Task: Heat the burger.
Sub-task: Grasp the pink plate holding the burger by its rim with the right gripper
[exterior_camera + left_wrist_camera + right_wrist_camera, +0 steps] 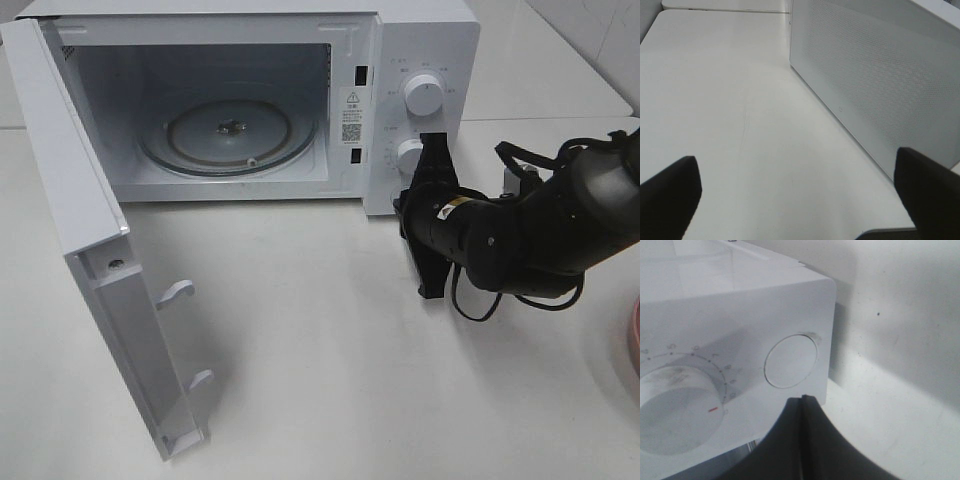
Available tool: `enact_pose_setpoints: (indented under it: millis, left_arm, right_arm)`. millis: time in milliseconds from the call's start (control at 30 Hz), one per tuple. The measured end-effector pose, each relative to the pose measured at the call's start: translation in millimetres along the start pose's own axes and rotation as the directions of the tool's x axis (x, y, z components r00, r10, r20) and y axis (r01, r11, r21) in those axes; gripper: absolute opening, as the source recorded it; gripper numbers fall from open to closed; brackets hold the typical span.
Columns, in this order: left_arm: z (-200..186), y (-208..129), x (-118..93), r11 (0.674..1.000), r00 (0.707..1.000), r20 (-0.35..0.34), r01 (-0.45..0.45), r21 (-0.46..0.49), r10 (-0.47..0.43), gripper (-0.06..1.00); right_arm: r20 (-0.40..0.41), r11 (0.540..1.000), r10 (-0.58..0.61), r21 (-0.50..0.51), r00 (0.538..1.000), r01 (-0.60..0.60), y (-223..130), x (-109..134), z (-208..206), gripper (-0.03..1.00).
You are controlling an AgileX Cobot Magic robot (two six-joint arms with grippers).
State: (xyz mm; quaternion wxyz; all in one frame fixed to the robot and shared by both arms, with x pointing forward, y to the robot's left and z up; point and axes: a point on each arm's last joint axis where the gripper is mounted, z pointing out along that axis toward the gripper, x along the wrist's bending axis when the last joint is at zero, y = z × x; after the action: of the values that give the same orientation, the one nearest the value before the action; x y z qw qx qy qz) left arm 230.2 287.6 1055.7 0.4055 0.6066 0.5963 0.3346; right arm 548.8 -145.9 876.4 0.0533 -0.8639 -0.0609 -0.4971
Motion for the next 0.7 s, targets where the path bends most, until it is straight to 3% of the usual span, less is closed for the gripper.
enact_pose_setpoints:
  millis: [233, 300, 400, 467, 500, 567, 600, 633, 667, 700]
  left_arm:
    - [0.0, 0.0, 0.0, 1.000, 1.000, 0.000, 0.000, 0.000, 0.000, 0.99]
    - [0.0, 0.0, 0.0, 1.000, 1.000, 0.000, 0.000, 0.000, 0.000, 0.99]
    - [0.0, 0.0, 0.0, 1.000, 1.000, 0.000, 0.000, 0.000, 0.000, 0.99]
    - [0.0, 0.0, 0.0, 1.000, 1.000, 0.000, 0.000, 0.000, 0.000, 0.99]
    - [0.0, 0.0, 0.0, 1.000, 1.000, 0.000, 0.000, 0.000, 0.000, 0.99]
    - [0.0, 0.0, 0.0, 1.000, 1.000, 0.000, 0.000, 0.000, 0.000, 0.99]
    - [0.0, 0.0, 0.0, 1.000, 1.000, 0.000, 0.000, 0.000, 0.000, 0.99]
    - [0.0, 0.0, 0.0, 1.000, 1.000, 0.000, 0.000, 0.000, 0.000, 0.99]
    - [0.0, 0.0, 0.0, 1.000, 1.000, 0.000, 0.000, 0.000, 0.000, 0.99]
    - [0.0, 0.0, 0.0, 1.000, 1.000, 0.000, 0.000, 0.000, 0.000, 0.99]
  right_arm:
    - [0.054, 0.996, -0.086, 0.035, 0.995, 0.084, 1.8, 4.5, -20.7, 0.00]
    - [0.092, 0.976, -0.209, 0.086, 0.974, 0.201, 0.5, 10.2, -34.1, 0.00]
    - [0.102, 0.966, -0.248, 0.106, 0.963, 0.237, -0.4, 12.1, -37.5, 0.00]
    - [0.119, 0.924, -0.367, 0.164, 0.923, 0.346, -2.5, 16.5, -46.6, 0.01]
    - [0.119, 0.924, -0.367, 0.164, 0.923, 0.346, -2.5, 16.5, -46.6, 0.01]
    - [0.120, 0.836, -0.528, 0.251, 0.841, 0.488, -5.1, 20.2, -58.7, 0.01]
    - [0.120, 0.836, -0.528, 0.251, 0.841, 0.488, -5.1, 20.2, -58.7, 0.01]
    - [0.114, 0.806, -0.569, 0.275, 0.815, 0.524, -5.8, 20.9, -61.8, 0.01]
    - [0.105, 0.749, -0.638, 0.319, 0.763, 0.581, -6.7, 21.2, -66.8, 0.01]
    - [0.105, 0.749, -0.638, 0.319, 0.763, 0.581, -6.7, 21.2, -66.8, 0.01]
